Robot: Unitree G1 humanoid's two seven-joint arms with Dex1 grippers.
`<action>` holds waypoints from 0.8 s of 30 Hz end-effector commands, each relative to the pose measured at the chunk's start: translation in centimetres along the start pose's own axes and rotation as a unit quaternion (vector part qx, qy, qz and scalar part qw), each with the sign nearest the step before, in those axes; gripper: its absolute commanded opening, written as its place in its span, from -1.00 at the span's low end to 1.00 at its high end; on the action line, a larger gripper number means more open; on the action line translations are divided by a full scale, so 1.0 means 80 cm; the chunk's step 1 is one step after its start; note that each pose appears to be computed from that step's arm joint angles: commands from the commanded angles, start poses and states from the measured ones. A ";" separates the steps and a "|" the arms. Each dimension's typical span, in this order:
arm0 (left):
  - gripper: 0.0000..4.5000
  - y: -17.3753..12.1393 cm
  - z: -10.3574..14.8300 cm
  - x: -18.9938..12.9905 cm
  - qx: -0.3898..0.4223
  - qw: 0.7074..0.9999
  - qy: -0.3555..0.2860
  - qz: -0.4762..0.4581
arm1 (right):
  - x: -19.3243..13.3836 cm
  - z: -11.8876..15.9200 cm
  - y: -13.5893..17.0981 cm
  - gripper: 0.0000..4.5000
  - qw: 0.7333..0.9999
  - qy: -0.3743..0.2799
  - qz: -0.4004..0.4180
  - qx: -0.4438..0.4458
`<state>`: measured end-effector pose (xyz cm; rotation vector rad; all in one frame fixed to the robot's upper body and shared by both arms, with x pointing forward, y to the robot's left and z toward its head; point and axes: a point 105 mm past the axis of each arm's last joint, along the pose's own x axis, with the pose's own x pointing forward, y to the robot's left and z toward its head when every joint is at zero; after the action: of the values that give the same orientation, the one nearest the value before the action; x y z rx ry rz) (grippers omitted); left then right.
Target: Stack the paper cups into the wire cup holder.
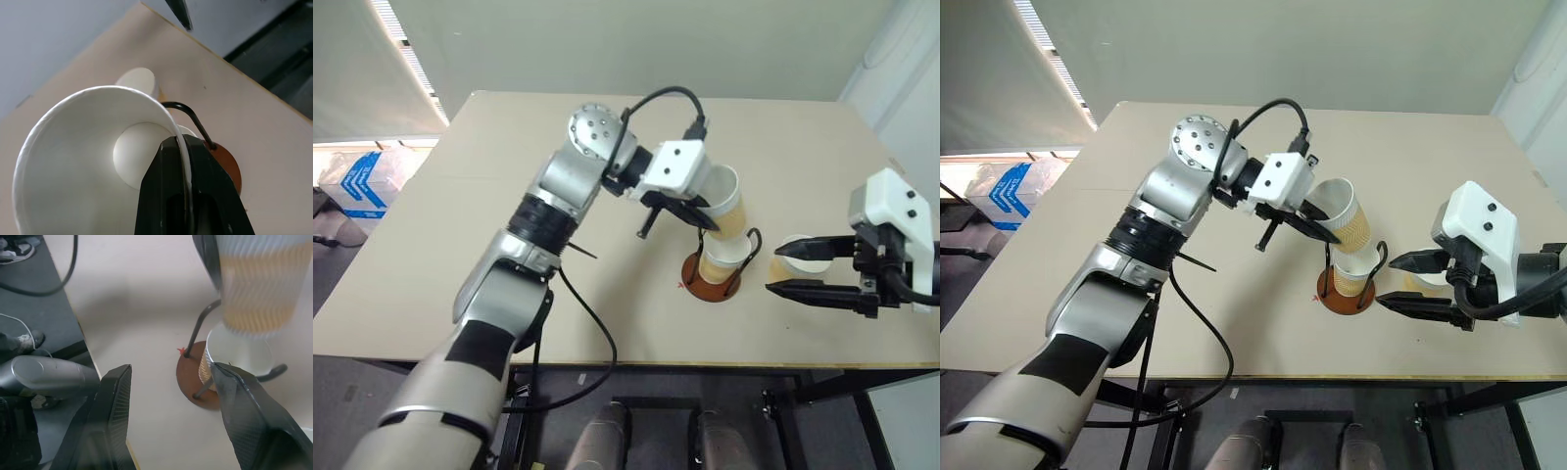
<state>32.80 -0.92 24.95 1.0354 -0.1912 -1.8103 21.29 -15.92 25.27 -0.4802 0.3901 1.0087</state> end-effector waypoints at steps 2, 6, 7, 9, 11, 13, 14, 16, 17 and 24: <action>-0.97 0.002 0.009 0.009 0.049 0.998 0.021 -0.031 | -0.005 0.009 -0.001 0.21 1.000 -0.008 -0.011 -0.018; -0.97 0.001 0.003 0.017 0.066 0.996 0.042 -0.048 | -0.015 0.014 -0.006 0.21 1.000 -0.006 -0.019 -0.020; -0.97 0.001 0.003 0.018 0.069 0.995 0.044 -0.051 | -0.020 0.015 -0.009 0.21 0.999 -0.002 -0.026 -0.022; -0.97 0.001 0.002 0.020 0.074 0.994 0.049 -0.058 | -0.033 0.016 -0.017 0.21 0.998 0.011 -0.048 -0.025; -0.97 0.001 0.001 0.022 0.079 0.994 0.051 -0.062 | -0.047 0.016 -0.028 0.21 0.996 0.024 -0.076 -0.027; -0.97 0.002 0.001 0.026 0.085 0.993 0.053 -0.066 | -0.059 0.016 -0.037 0.21 0.994 0.033 -0.102 -0.031; -0.97 0.002 0.001 0.027 0.088 0.992 0.054 -0.067 | -0.062 0.017 -0.039 0.21 0.993 0.036 -0.108 -0.035; -0.97 0.002 0.001 0.030 0.092 0.992 0.055 -0.071 | -0.066 0.017 -0.042 0.21 0.992 0.037 -0.117 -0.042; -0.97 0.002 0.001 0.032 0.095 0.991 0.057 -0.073 | -0.066 0.017 -0.043 0.21 0.991 0.037 -0.118 -0.045; -0.97 0.008 -0.004 0.044 0.109 0.988 0.079 -0.073 | -0.067 0.018 -0.042 0.21 0.991 0.038 -0.117 -0.051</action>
<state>33.21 -3.40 21.96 1.3077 -0.1763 -1.8694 22.02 -20.38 28.59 -0.6064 0.3960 0.8083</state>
